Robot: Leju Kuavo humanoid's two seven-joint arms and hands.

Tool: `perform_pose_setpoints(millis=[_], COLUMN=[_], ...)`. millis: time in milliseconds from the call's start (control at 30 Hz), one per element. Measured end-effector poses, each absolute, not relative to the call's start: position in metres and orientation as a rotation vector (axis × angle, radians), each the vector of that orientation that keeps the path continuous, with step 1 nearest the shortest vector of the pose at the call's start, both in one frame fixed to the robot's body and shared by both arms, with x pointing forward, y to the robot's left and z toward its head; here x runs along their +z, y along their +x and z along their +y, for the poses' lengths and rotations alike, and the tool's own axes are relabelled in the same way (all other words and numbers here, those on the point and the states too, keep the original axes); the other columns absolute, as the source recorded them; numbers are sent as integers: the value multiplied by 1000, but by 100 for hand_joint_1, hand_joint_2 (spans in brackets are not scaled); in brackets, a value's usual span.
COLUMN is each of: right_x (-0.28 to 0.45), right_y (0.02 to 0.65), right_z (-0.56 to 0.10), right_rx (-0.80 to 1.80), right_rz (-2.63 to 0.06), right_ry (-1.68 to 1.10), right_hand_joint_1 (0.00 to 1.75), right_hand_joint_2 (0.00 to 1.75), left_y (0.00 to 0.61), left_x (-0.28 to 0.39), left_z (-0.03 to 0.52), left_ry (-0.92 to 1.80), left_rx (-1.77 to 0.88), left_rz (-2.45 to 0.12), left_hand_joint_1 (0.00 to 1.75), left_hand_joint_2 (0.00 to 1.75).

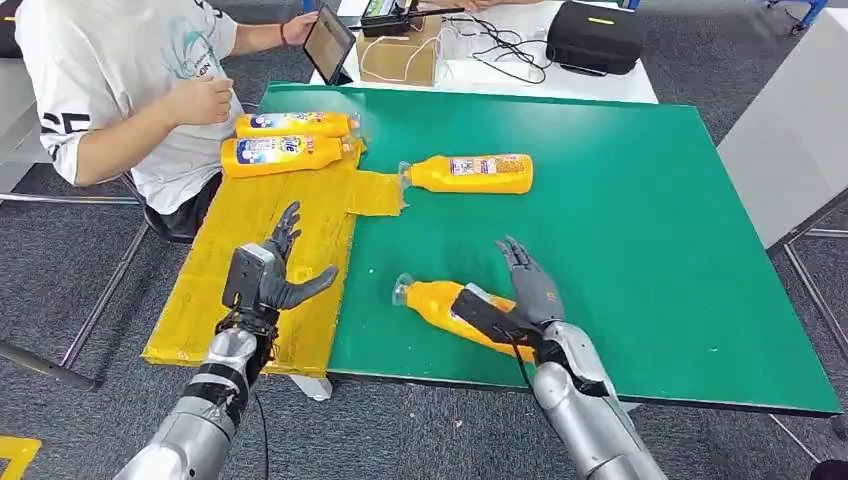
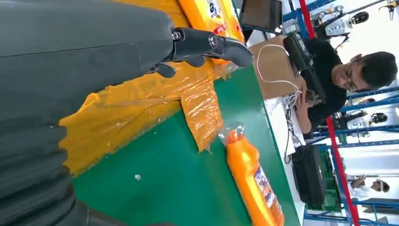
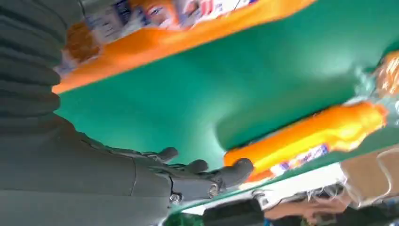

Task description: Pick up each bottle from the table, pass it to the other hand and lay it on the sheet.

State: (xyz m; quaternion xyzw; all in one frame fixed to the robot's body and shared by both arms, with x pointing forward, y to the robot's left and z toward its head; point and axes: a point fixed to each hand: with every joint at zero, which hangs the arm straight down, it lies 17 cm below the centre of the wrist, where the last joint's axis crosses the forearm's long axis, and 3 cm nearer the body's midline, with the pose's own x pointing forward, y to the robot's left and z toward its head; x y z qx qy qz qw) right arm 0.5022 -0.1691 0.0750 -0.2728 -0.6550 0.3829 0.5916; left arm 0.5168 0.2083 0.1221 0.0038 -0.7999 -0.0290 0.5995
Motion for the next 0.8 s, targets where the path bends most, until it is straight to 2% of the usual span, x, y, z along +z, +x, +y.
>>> perform_pose_setpoints(millis=[267, 800], right_x=[61, 82], right_y=[492, 472], right_z=[-152, -155], right_rx=[914, 830], right_rz=[-1518, -1604], right_ry=[-617, -659], right_hand_joint_1=[0, 0], right_hand_joint_2=[175, 175], left_y=[517, 516], left_x=[115, 112], left_z=[209, 211], left_ry=[19, 22], left_rx=[-65, -48], left_rz=[-1836, -1832], left_hand_joint_1=[0, 0], left_hand_joint_2=[175, 175])
